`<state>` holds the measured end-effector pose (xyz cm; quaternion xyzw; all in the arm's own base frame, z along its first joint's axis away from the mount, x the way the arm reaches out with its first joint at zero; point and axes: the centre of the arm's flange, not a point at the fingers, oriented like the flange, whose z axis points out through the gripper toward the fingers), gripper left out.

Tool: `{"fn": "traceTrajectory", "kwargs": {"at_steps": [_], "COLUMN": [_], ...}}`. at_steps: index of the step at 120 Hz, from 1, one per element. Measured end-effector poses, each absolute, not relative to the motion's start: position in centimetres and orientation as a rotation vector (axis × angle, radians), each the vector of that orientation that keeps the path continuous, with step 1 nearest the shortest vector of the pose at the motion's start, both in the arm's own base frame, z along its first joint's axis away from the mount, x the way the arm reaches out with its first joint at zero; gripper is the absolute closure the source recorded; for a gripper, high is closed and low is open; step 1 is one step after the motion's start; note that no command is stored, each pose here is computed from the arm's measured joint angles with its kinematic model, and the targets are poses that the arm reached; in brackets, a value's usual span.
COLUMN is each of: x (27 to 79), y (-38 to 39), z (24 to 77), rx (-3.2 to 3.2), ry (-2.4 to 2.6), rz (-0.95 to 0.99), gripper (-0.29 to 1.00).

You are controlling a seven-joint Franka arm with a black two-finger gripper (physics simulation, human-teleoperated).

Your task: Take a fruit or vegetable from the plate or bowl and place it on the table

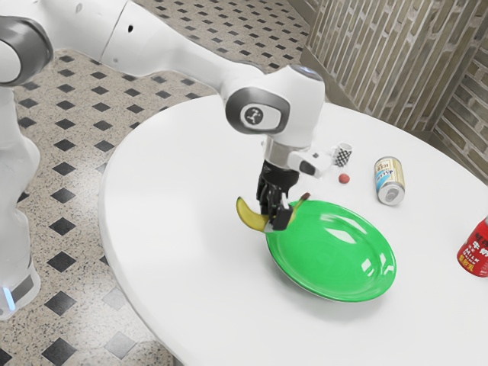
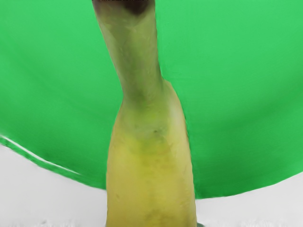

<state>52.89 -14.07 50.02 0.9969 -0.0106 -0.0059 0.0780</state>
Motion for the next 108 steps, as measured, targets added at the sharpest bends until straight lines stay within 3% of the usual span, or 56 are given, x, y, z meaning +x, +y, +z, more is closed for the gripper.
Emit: {"fn": "traceTrajectory", "kwargs": {"at_steps": [15,70,87,108], "x": [49.8,48.1,47.9,47.7], "y": [-10.9,0.1,0.7,0.8], "z": [50.5,50.6,50.5,50.4], "rx": [2.976,2.966,2.968,2.972], "ry": [0.026,0.302,0.313,0.311], "rz": [0.009,0.052,0.045,0.046], "gripper": [0.54,0.55,0.22,0.06]}}
